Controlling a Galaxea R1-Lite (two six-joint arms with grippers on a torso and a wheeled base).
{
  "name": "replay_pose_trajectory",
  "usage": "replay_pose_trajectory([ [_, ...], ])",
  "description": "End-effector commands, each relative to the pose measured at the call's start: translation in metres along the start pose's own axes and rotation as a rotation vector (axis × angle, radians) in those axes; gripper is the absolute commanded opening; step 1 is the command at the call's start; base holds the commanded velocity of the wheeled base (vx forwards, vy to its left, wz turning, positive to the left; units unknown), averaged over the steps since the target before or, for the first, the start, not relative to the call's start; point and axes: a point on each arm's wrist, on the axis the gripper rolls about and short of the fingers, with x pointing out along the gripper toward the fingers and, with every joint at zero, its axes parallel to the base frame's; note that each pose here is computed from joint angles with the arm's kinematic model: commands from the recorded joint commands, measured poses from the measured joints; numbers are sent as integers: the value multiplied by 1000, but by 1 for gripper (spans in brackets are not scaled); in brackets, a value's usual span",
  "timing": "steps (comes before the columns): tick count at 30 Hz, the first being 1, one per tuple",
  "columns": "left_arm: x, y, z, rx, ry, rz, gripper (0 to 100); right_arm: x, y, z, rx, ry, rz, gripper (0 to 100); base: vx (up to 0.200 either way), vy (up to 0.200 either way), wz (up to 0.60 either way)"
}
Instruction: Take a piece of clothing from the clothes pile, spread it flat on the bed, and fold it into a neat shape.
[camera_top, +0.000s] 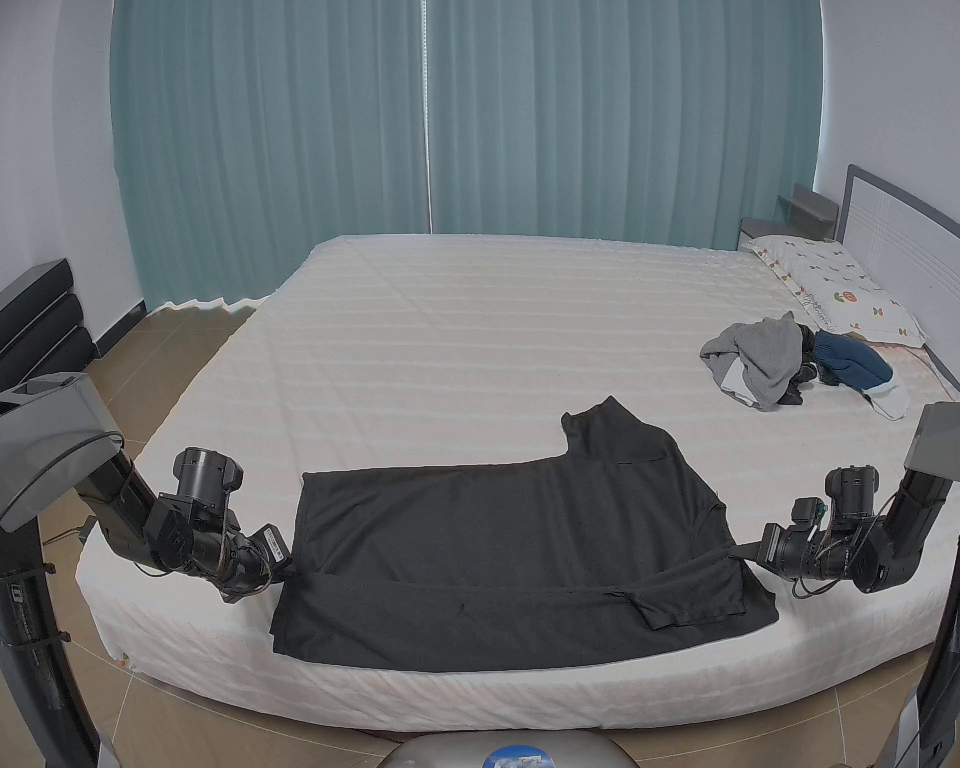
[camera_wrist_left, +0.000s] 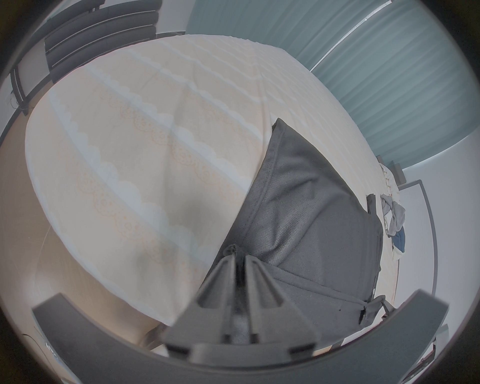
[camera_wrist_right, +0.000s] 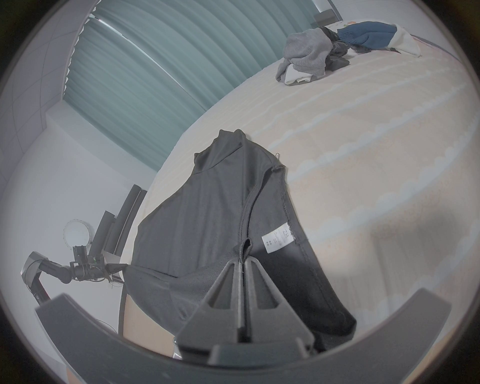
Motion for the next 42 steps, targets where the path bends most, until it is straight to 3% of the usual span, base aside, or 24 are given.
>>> replay_pose_trajectory([
  [1, 2, 0, 0, 1, 3, 1, 100, 5, -1, 0, -2, 5, 4, 100, 0, 0, 0],
  [7, -2, -2, 1, -29, -6, -8, 100, -5, 7, 4, 82, -21, 16, 100, 0, 0, 0],
  [11, -11, -3, 2, -82, 2, -47, 100, -37, 27, 4, 165, -55, 33, 100, 0, 0, 0],
  [17, -15, 8, -3, -118, 73, -127, 100, -63, 66, -38, 306, -14, -21, 100, 0, 0, 0],
  [22, -16, 10, -5, -151, 41, -178, 100, -62, 96, -64, 465, 28, -46, 100, 0, 0, 0],
  [26, -16, 11, -7, -147, 18, -203, 100, -48, 100, -77, 540, 49, -107, 100, 0, 0, 0],
  [31, -16, 11, -7, -147, 18, -203, 100, -39, 95, -85, 555, 70, -159, 100, 0, 0, 0],
  [42, -16, 11, -7, -146, 18, -203, 100, -29, 93, -85, 554, 57, -171, 100, 0, 0, 0],
])
